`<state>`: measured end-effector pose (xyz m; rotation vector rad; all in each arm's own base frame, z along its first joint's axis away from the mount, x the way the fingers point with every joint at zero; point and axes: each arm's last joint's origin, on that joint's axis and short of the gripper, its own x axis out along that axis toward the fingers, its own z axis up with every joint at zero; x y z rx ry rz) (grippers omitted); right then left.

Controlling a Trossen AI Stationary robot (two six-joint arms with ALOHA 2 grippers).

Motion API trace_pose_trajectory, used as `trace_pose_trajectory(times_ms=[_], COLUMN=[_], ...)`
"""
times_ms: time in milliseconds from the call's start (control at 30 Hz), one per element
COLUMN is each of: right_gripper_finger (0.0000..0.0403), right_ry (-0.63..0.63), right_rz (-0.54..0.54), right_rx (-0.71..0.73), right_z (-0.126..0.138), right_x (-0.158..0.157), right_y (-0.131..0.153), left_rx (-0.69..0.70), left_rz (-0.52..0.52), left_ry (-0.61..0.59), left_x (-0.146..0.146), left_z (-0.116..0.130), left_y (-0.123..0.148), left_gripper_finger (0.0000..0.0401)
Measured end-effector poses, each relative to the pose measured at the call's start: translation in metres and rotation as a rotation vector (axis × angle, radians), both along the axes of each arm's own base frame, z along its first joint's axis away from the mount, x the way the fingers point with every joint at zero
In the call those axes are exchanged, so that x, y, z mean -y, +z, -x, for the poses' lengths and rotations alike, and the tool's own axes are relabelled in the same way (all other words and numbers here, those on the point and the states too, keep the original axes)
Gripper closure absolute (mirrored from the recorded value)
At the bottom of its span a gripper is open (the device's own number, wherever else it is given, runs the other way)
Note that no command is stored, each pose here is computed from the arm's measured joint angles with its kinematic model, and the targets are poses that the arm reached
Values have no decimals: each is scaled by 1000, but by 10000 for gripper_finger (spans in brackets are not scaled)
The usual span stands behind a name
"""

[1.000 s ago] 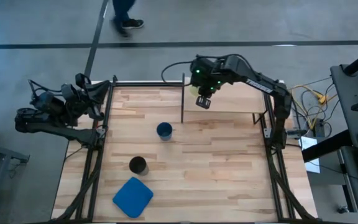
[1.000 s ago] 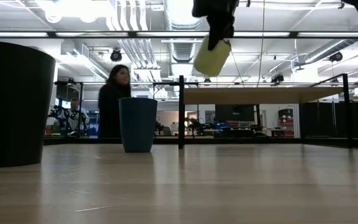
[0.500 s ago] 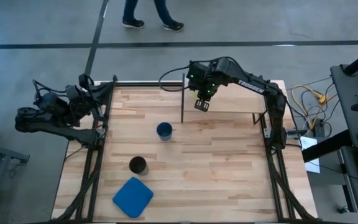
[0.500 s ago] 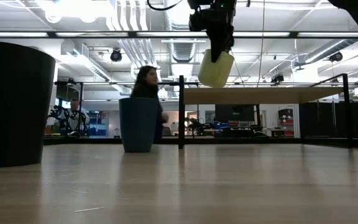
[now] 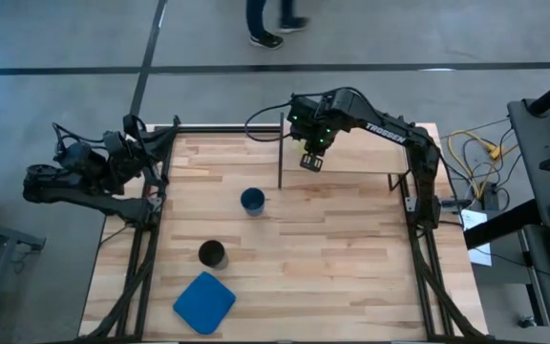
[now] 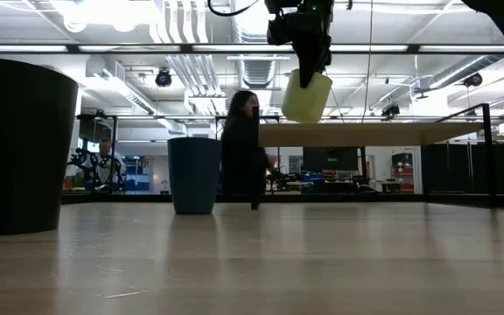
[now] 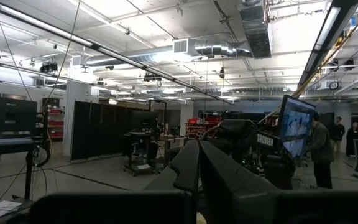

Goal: Stack small to large cups/mugs on shelf
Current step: Put the yellow mug on the shelf

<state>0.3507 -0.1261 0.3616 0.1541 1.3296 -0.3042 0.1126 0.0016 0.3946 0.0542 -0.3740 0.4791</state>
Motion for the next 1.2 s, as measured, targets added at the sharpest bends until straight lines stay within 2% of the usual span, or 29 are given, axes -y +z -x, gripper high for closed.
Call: trace_pose_trajectory(times_ms=[1200], right_gripper_finger=[391], right_ry=[-8], right_rz=[5], right_rx=[42], right_z=[-7], right_x=[8], right_y=[-10], left_rx=[1], left_rz=[0], left_ry=[-1], left_x=[0], left_z=[0], left_y=[0], left_gripper_finger=[400])
